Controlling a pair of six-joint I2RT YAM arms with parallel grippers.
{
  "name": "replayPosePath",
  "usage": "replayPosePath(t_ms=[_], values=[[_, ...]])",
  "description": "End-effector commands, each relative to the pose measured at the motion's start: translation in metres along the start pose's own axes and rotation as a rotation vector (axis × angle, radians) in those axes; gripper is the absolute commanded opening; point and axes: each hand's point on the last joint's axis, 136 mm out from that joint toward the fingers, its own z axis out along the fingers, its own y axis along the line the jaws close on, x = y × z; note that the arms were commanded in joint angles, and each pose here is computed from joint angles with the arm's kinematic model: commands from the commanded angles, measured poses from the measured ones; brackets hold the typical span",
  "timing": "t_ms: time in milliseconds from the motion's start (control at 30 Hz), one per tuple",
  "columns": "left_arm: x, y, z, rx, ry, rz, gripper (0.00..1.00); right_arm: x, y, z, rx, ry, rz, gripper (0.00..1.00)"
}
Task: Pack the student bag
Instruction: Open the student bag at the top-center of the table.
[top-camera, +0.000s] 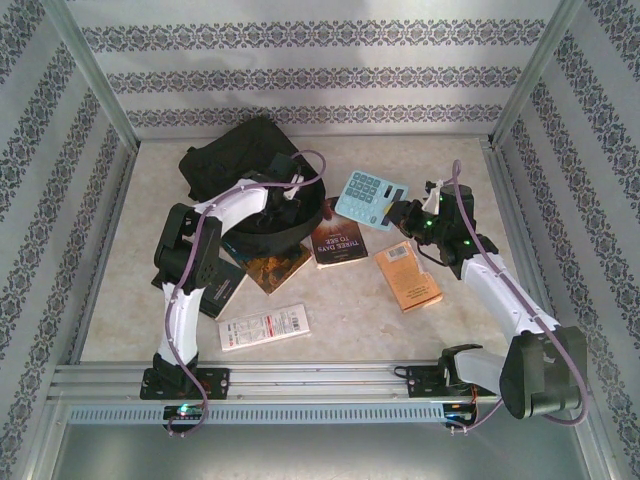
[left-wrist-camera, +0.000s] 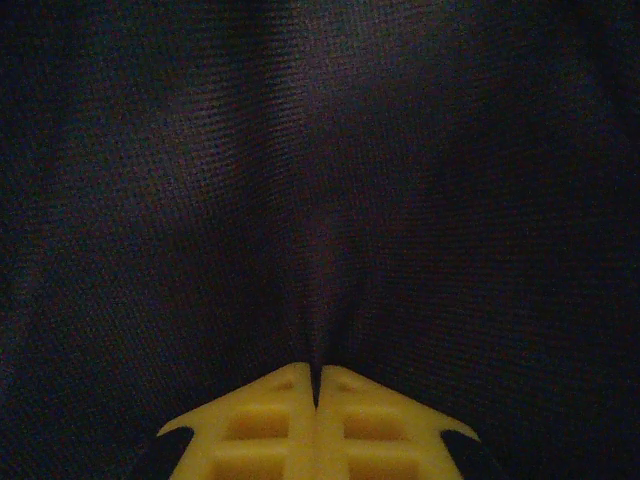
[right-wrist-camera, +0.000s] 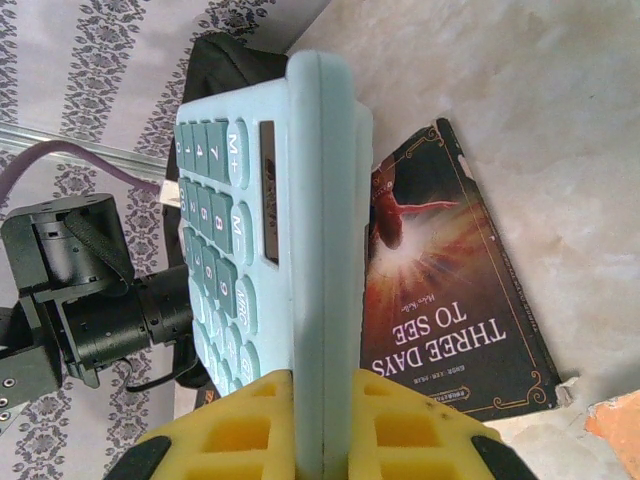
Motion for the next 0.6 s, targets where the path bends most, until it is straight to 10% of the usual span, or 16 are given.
replayPosePath(t_ms=[0, 567], values=[[0.001, 0.007, -0.024, -0.031, 0.005, -0.006, 0.00, -0.002, 0.017, -0.006, -0.055, -0.021, -0.051, 0.05], [-0.059, 0.023, -0.167, 0.018, -0.325, -0.125, 0.00, 0.020, 0.043, 0.016, -0.034, 0.059, -0.106, 0.08]])
